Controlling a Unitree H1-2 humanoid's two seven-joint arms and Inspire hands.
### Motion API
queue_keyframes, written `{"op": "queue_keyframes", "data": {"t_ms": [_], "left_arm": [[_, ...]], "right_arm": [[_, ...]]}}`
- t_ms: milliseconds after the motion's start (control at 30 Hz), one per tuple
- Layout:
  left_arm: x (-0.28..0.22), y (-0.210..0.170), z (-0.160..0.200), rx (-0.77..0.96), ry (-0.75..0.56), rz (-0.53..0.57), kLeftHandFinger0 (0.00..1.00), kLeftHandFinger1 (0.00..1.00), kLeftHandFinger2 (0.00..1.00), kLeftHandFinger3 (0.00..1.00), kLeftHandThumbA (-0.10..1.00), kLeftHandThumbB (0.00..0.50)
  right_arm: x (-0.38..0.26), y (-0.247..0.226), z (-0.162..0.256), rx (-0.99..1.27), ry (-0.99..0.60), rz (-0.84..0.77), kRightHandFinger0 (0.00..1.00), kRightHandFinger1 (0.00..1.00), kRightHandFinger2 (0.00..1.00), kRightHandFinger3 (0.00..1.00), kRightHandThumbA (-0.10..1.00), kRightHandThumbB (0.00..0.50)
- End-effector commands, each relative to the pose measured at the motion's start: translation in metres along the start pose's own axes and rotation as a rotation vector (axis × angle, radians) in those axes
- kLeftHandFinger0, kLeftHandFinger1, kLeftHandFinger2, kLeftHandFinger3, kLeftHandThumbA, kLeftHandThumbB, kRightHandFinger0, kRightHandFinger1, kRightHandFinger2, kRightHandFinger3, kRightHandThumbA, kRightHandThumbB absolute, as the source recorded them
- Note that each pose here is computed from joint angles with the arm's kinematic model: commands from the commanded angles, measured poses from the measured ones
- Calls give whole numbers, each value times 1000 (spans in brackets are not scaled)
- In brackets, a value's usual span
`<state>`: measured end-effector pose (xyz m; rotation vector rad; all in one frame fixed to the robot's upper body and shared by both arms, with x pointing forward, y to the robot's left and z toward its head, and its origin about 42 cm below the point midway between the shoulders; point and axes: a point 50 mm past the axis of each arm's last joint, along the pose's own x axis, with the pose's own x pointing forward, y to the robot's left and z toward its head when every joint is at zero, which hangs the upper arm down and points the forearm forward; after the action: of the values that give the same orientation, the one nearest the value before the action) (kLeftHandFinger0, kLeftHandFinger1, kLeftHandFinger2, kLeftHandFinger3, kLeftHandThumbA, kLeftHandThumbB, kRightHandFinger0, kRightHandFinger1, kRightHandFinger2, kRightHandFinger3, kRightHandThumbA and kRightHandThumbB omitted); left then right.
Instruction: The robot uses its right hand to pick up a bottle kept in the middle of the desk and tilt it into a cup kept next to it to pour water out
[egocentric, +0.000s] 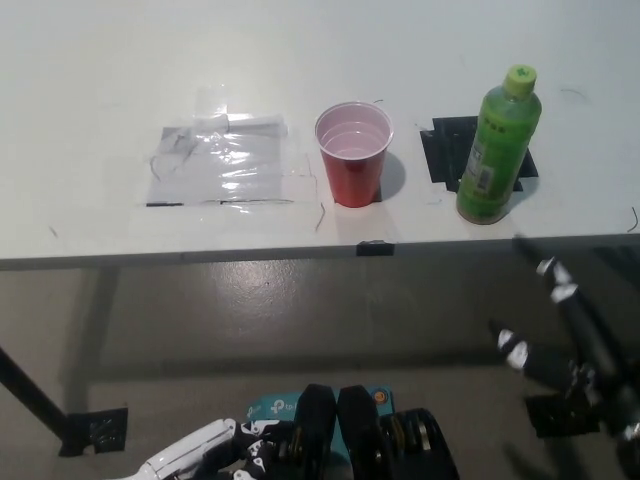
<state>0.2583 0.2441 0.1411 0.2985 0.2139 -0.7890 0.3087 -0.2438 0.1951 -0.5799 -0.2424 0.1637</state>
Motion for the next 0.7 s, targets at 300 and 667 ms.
{"op": "queue_keyframes", "data": {"t_ms": [300, 667], "left_arm": [[0, -1, 11, 6, -33, -33, 1000, 1000, 1000, 1000, 362, 500], [-1, 0, 13, 7, -27, -39, 1000, 1000, 1000, 1000, 355, 500]], "right_arm": [[67, -67, 12, -110, 211, -275, 1000, 1000, 1000, 1000, 1000, 500], [133, -79, 1, -100, 338, -295, 1000, 1000, 1000, 1000, 1000, 500]]}}
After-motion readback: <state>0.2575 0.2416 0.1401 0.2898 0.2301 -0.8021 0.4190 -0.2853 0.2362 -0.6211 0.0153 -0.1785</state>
